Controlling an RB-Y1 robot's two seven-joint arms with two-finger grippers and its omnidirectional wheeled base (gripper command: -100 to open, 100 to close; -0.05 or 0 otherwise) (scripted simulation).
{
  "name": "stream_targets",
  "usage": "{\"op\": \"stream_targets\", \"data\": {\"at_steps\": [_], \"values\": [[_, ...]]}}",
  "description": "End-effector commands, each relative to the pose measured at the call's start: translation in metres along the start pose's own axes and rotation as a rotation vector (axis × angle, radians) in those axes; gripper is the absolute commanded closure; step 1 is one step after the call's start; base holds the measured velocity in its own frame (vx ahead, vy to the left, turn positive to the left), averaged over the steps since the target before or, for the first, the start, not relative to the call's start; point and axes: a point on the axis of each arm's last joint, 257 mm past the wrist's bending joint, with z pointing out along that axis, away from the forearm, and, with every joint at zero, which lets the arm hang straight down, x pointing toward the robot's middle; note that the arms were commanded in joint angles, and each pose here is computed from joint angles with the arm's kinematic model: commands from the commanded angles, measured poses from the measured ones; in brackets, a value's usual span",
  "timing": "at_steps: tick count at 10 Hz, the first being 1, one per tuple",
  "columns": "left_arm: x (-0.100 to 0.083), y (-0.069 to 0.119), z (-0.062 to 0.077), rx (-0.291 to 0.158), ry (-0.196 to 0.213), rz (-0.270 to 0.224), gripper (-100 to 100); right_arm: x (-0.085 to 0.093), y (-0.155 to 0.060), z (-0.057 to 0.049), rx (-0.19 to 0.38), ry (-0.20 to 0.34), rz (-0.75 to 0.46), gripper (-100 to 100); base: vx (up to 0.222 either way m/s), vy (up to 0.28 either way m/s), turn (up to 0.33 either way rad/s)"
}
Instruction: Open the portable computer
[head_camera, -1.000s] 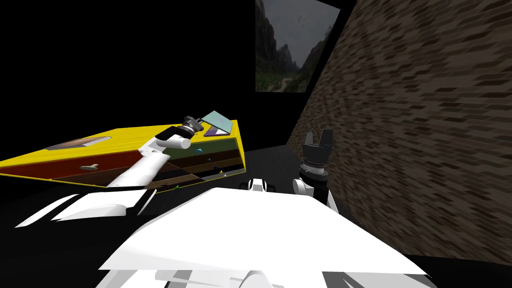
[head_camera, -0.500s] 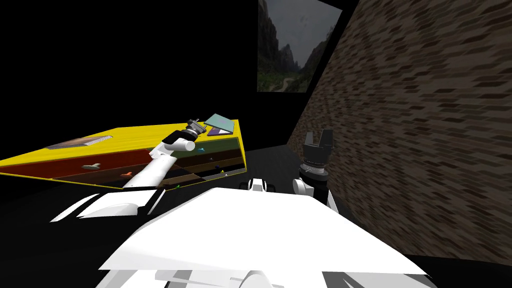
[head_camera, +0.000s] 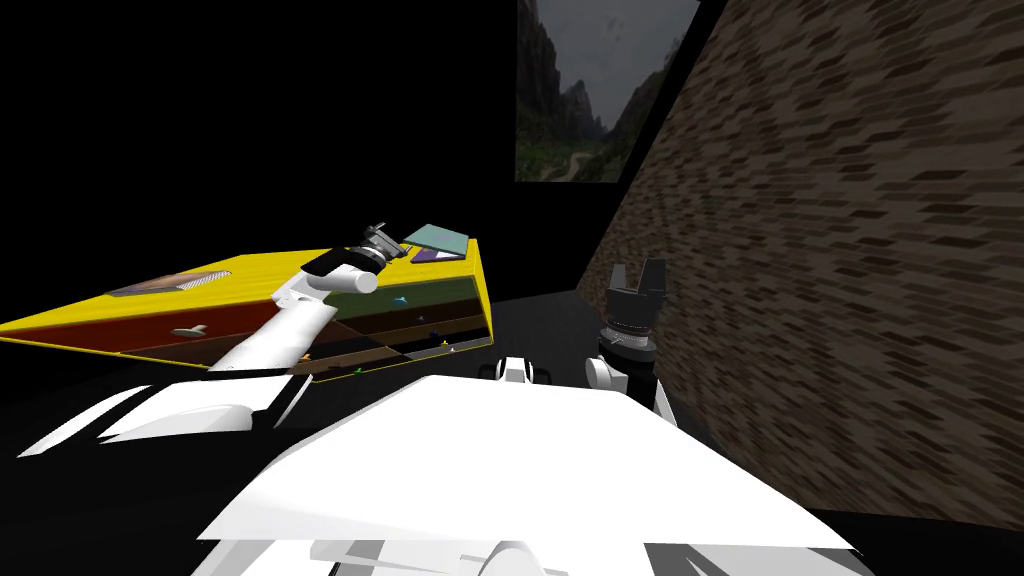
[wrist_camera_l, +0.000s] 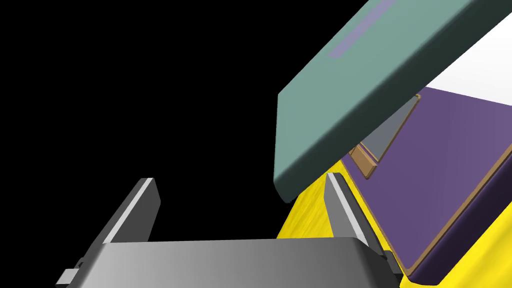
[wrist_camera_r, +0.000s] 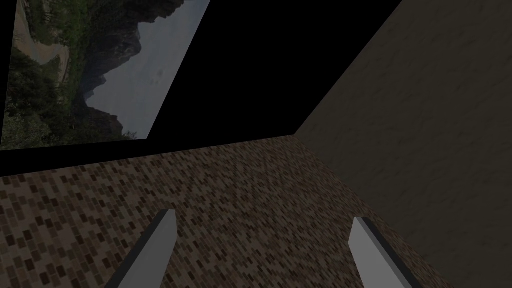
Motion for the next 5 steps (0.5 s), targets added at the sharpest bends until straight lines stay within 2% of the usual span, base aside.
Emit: {"op": "stream_targets", "data": {"at_steps": [1,5], "values": [[0.0,0.0001,0.0,0.0,0.0,0.0,0,0.0,0.0,0.0,0.0,0.0,0.0,0,0.0,0.0,0.0],[-0.002,0.0046,-0.0006,-0.008,-0.004,-0.001,0,0.0,0.0,0.0,0.0,0.0,0.0,0,0.0,0.0,0.0]]}}
